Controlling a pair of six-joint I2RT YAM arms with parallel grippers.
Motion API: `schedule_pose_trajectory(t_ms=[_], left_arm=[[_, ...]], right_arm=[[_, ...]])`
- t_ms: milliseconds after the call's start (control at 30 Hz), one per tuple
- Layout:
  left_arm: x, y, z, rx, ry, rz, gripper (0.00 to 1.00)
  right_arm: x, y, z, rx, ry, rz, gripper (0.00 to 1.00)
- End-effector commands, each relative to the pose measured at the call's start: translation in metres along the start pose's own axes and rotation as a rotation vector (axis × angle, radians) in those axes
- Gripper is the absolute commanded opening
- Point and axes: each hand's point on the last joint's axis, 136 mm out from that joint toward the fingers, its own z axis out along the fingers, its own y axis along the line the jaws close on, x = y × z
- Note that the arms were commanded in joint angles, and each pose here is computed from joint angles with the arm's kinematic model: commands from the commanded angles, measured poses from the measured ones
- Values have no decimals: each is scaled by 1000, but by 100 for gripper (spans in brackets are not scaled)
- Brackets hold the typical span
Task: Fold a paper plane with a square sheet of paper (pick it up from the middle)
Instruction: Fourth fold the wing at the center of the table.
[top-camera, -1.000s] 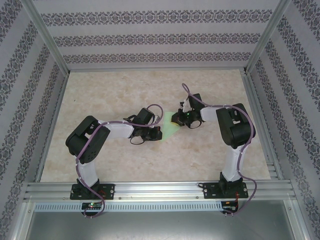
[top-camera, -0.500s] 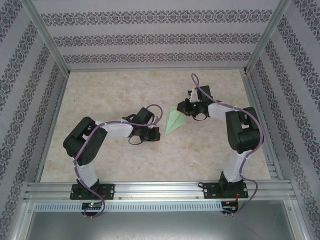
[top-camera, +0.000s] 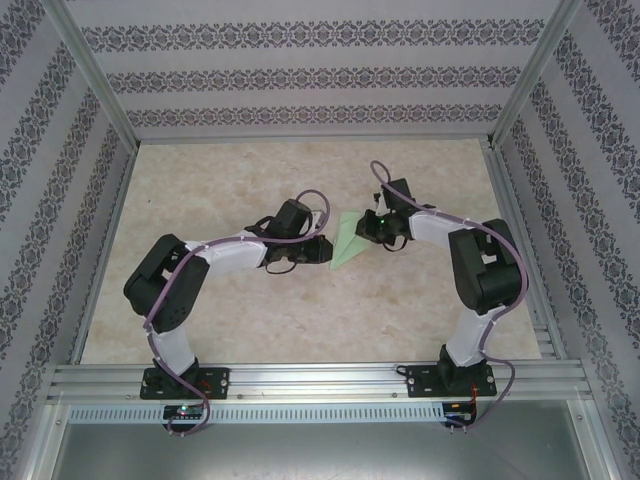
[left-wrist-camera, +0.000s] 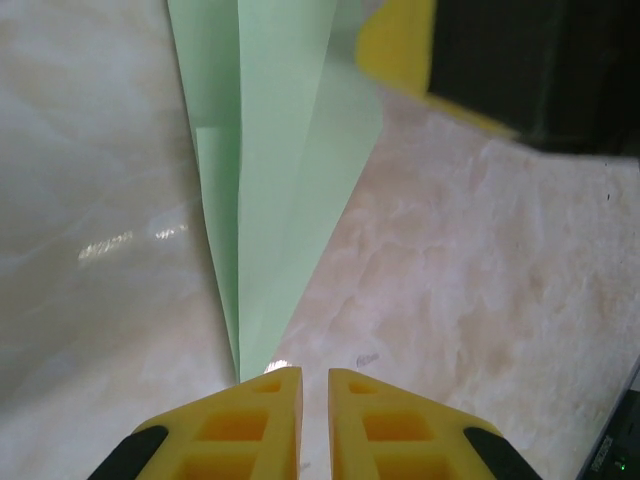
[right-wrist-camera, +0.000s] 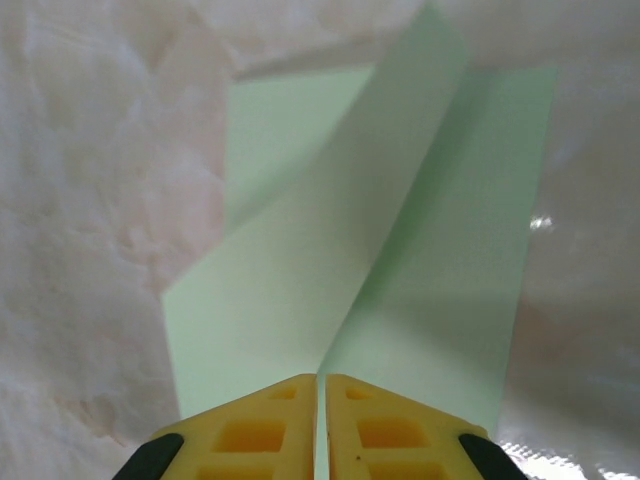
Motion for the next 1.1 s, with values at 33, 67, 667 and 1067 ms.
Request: schedule_pose_trajectory(t_ms=[33,67,667,1067], left_arm=[[-14,-13,12,44,-31,13,16],[-15,-12,13,41,-31,13,16],[-3,9,32,-5,10,-12,14],[9,31,36,-83,27,-40,11]], right_arm=[[20,-14,17,71,52,24,12],[23,-14,19,72,63,23,11],[83,25,6,-73,140,-31,11],[56,22,7,-117,75,17,11]])
